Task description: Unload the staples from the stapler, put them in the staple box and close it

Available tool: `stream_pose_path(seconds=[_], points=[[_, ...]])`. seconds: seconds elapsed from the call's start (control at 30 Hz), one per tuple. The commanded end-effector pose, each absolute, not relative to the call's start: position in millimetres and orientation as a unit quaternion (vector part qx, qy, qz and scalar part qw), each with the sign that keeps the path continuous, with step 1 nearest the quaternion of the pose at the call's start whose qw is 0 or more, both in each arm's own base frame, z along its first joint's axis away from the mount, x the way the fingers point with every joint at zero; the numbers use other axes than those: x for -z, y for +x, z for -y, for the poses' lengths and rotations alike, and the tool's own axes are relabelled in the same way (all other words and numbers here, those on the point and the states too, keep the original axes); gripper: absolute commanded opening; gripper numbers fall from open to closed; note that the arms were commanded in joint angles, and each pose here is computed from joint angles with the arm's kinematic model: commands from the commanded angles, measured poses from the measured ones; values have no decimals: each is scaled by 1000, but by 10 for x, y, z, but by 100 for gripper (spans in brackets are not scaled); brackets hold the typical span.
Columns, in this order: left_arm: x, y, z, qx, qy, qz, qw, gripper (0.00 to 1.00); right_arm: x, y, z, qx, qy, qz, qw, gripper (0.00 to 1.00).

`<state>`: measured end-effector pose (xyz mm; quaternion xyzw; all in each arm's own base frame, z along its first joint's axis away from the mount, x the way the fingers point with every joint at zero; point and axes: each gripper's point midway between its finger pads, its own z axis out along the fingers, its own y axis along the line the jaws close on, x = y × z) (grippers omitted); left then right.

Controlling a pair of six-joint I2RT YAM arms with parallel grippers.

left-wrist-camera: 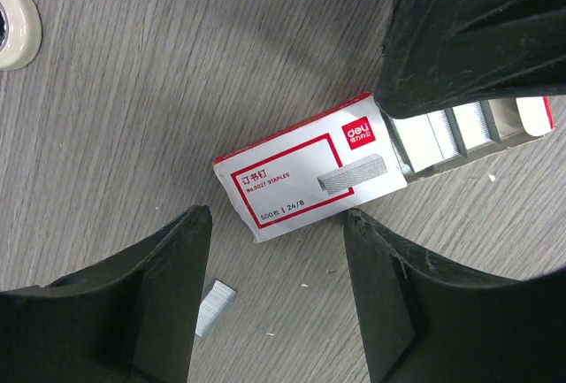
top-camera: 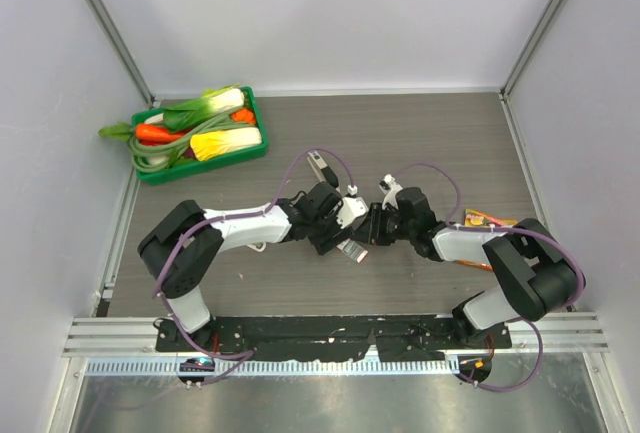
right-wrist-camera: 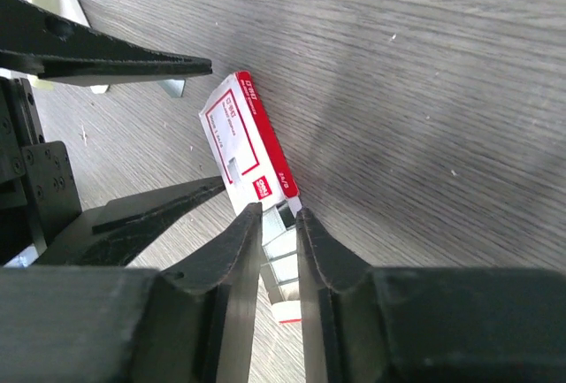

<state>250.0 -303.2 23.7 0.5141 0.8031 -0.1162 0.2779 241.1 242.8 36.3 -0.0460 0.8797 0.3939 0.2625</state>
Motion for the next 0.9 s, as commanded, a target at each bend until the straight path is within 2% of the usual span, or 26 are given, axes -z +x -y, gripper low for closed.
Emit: stream_pose_path(seconds=[0.0,0.2,0.33,0.5,0.87], points=[[-367,2624,3146,118,509,-796,307,65,-431,2389,-2436,-400,-55,-872,276,29],[-338,2618,3153,118,510,-796,303,65,-422,2392,-2434,-399,-56,-873,276,30],[-334,2626,3143,116,510,-797,303,65,-469,2426,-2465,-403,-64,-869,280,24],[-339,2627,3135,114,510,-797,303,65,-454,2426,-2479,-403,-67,-870,275,22],[-337,2632,3131,112,510,-797,303,65,-487,2422,-2478,-408,-63,-867,278,11]])
